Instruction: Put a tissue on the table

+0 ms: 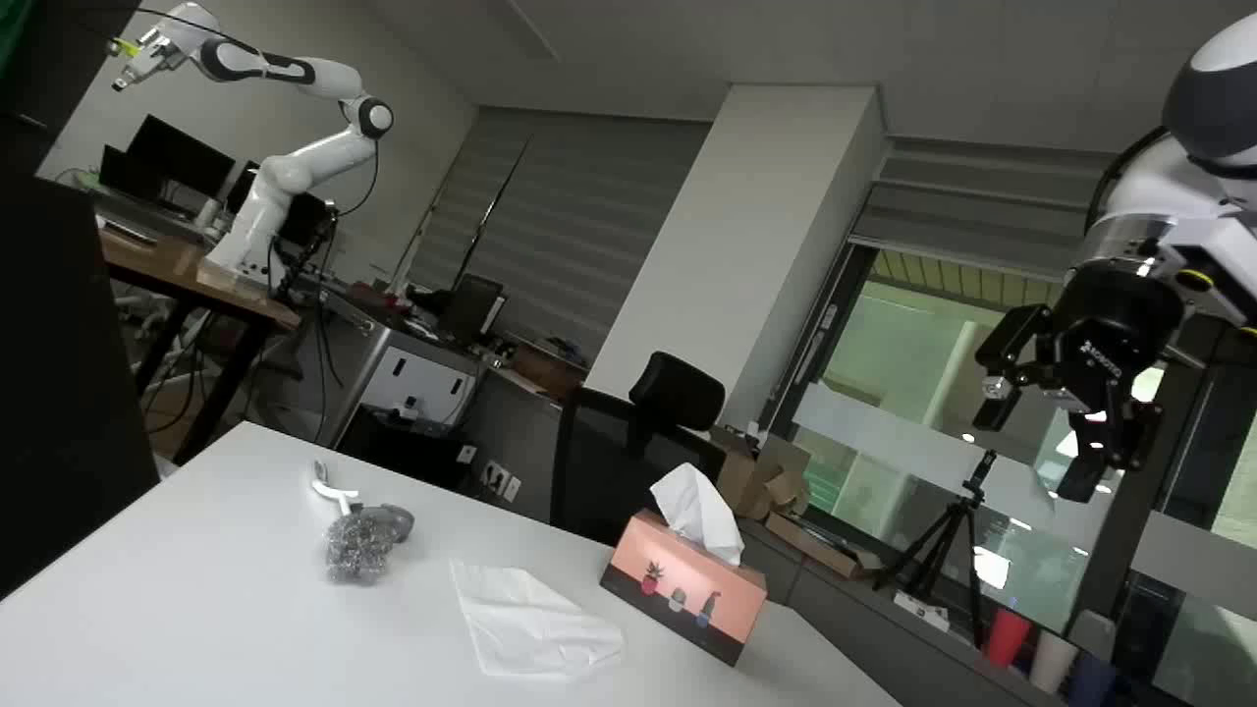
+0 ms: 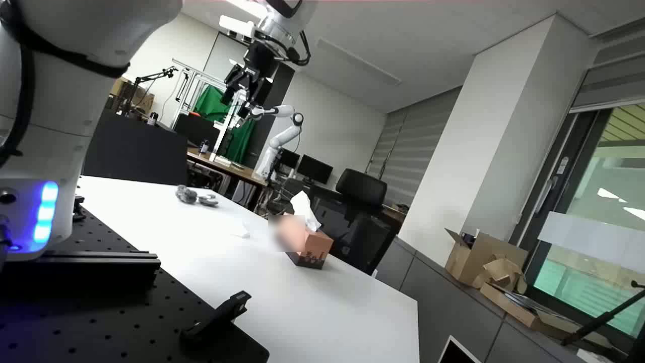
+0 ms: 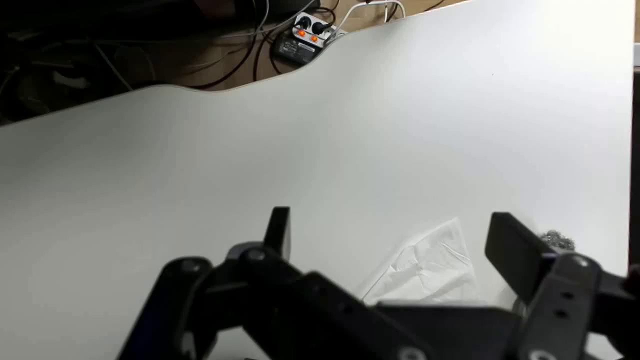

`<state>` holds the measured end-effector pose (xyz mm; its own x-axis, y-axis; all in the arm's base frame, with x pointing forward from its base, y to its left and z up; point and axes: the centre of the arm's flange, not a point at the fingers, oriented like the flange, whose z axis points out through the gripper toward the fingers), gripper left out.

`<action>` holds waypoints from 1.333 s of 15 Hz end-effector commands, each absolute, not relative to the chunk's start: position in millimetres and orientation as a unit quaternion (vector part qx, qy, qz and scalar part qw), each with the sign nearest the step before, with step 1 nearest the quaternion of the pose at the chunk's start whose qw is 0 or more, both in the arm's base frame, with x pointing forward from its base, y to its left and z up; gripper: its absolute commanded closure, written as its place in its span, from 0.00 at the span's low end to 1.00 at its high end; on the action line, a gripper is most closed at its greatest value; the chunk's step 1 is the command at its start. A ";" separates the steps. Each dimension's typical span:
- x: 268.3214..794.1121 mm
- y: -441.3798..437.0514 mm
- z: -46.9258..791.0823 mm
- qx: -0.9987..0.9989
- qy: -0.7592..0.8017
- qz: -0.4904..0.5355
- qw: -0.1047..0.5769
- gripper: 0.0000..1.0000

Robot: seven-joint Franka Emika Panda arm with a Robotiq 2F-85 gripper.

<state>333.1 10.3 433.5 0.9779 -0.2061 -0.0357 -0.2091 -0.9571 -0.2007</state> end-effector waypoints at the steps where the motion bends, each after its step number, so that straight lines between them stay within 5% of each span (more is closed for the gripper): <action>1: 333.2 10.2 433.4 -0.989 0.105 0.007 0.102 0.00; 20: 342.0 6.7 432.9 -0.992 0.092 -0.008 0.091 0.00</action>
<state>333.3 10.0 433.3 0.9786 -0.2029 -0.0348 -0.2058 -0.9581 -0.1993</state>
